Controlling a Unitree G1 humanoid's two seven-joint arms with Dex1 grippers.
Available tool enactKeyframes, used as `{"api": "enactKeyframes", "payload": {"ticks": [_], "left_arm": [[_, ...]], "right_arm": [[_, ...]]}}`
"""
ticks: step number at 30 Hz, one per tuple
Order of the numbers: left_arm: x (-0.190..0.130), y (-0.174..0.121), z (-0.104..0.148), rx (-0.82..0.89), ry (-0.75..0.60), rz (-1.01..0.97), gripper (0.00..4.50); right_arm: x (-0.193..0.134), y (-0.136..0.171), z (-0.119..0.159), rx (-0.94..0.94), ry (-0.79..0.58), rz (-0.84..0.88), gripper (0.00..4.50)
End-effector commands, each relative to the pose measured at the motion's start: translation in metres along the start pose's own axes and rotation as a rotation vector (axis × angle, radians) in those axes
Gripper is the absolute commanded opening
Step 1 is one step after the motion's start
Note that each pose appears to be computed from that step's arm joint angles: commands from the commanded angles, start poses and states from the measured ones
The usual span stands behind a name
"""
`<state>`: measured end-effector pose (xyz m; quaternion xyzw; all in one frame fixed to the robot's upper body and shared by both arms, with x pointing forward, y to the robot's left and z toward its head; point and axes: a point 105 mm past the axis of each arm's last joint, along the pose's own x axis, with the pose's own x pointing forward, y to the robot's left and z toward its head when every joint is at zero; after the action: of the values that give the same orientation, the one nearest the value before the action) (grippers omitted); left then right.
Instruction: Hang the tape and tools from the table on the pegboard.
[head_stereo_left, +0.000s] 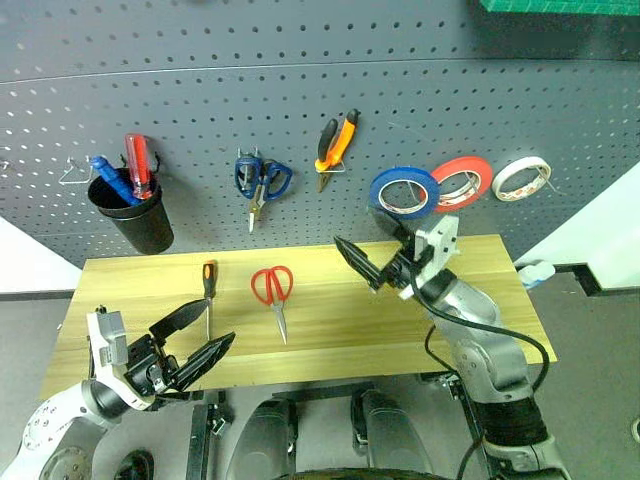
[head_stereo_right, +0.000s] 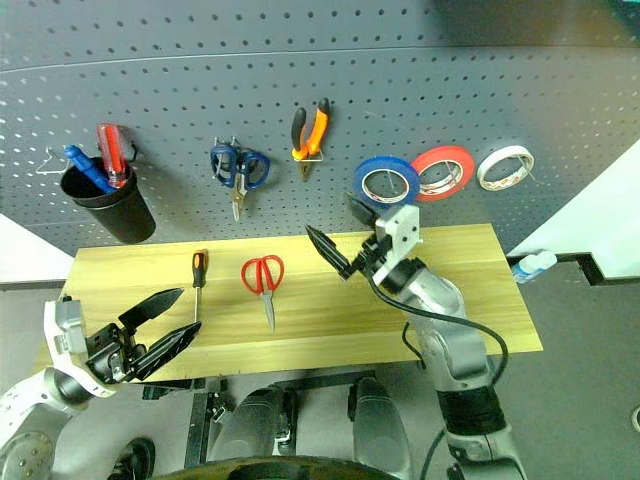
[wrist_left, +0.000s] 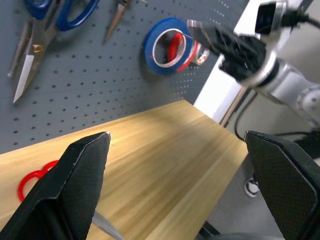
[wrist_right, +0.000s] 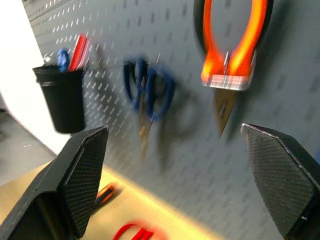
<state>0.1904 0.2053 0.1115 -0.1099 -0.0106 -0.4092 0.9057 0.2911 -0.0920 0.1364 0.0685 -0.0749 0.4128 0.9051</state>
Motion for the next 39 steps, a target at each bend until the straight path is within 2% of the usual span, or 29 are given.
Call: {"api": "enactKeyframes", "payload": {"ticks": [1,6,8,14,16,20,25,27,32,39], "left_arm": [[0.002,-0.001,-0.002,-0.005,-0.001,-0.017,4.5],[0.012,0.011,-0.009,-0.051,0.008,0.012,4.5],[0.018,0.016,-0.014,-0.071,0.022,0.03,4.5],[0.039,0.032,-0.03,-0.171,0.071,0.123,4.5],[0.047,0.041,-0.041,-0.241,0.117,0.179,4.5],[0.067,0.045,-0.044,-0.27,0.13,0.214,4.5],[0.086,0.05,-0.059,-0.176,0.236,0.324,4.5],[0.089,0.051,-0.066,-0.194,0.276,0.365,4.5],[0.094,0.052,-0.078,-0.248,0.351,0.414,4.5],[0.105,0.063,-0.085,-0.187,0.428,0.547,4.5]], "right_arm": [[-0.023,0.003,0.009,-0.014,0.035,0.102,4.45],[-0.064,0.009,-0.003,0.184,0.183,0.251,4.45],[-0.076,0.011,-0.002,0.25,0.2,0.284,4.45],[-0.085,0.006,0.0,0.305,0.219,0.298,4.45],[-0.086,0.01,0.003,0.272,0.209,0.342,4.45],[-0.091,0.021,0.016,0.234,0.165,0.452,4.45],[-0.1,0.022,0.022,0.142,0.106,0.499,4.45],[-0.103,0.024,0.018,0.112,0.108,0.515,4.45],[-0.103,0.016,-0.012,-0.02,0.219,0.479,4.45],[-0.104,0.007,-0.01,-0.075,0.22,0.469,4.45]]}}
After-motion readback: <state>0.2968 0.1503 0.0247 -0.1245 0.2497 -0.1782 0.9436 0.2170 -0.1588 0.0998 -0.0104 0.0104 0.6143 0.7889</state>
